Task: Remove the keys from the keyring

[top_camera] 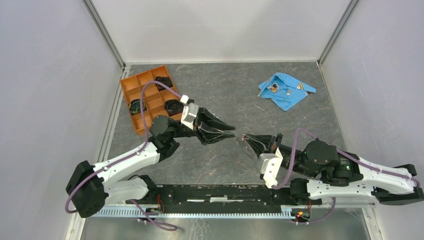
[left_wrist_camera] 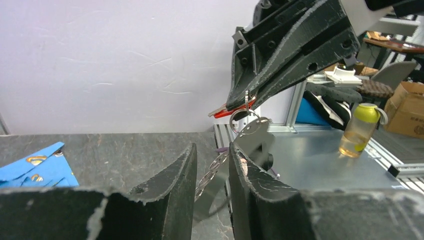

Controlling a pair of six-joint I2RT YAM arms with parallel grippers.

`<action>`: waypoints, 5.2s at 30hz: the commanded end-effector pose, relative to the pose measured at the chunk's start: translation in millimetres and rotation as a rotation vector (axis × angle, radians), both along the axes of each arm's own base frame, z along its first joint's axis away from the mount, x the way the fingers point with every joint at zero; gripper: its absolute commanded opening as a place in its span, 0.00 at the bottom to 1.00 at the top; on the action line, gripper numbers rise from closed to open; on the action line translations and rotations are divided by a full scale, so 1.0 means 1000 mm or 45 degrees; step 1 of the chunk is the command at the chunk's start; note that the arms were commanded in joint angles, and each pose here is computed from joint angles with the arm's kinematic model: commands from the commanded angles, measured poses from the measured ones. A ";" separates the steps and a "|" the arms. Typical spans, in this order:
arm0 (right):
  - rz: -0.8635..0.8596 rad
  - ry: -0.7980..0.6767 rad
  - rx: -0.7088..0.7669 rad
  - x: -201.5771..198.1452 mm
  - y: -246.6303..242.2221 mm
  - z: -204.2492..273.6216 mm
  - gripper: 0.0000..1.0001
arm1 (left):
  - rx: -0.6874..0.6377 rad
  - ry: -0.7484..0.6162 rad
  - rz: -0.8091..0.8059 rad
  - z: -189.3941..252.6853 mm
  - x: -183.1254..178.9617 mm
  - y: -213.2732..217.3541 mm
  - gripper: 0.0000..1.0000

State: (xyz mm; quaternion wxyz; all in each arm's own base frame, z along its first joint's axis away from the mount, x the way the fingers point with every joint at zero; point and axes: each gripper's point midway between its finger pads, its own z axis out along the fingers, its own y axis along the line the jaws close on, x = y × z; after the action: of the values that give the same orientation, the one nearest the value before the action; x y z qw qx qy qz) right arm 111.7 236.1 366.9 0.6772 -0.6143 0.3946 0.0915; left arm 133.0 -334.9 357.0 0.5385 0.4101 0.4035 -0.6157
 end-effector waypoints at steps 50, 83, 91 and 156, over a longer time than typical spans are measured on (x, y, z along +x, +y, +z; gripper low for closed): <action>-0.146 -0.002 0.001 0.016 -0.004 0.010 0.01 | -0.071 0.211 -0.151 0.019 -0.028 -0.026 0.02; -0.224 -0.043 -0.072 0.025 -0.011 0.011 0.01 | 0.039 0.596 -0.098 0.010 -0.008 -0.021 0.02; -0.263 -0.040 -0.124 0.029 -0.010 -0.002 0.01 | -0.033 0.715 -0.079 0.020 0.004 -0.013 0.02; -0.540 0.319 -0.176 0.049 0.027 0.000 0.01 | 0.235 0.163 0.416 -0.022 0.021 0.035 0.38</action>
State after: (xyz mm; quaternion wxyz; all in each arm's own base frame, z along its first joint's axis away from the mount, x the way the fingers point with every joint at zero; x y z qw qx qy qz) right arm 154.3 265.7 352.1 0.5781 -0.5850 0.5680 -0.0312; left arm 150.7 -310.3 332.0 0.5286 0.3422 0.5607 -0.5377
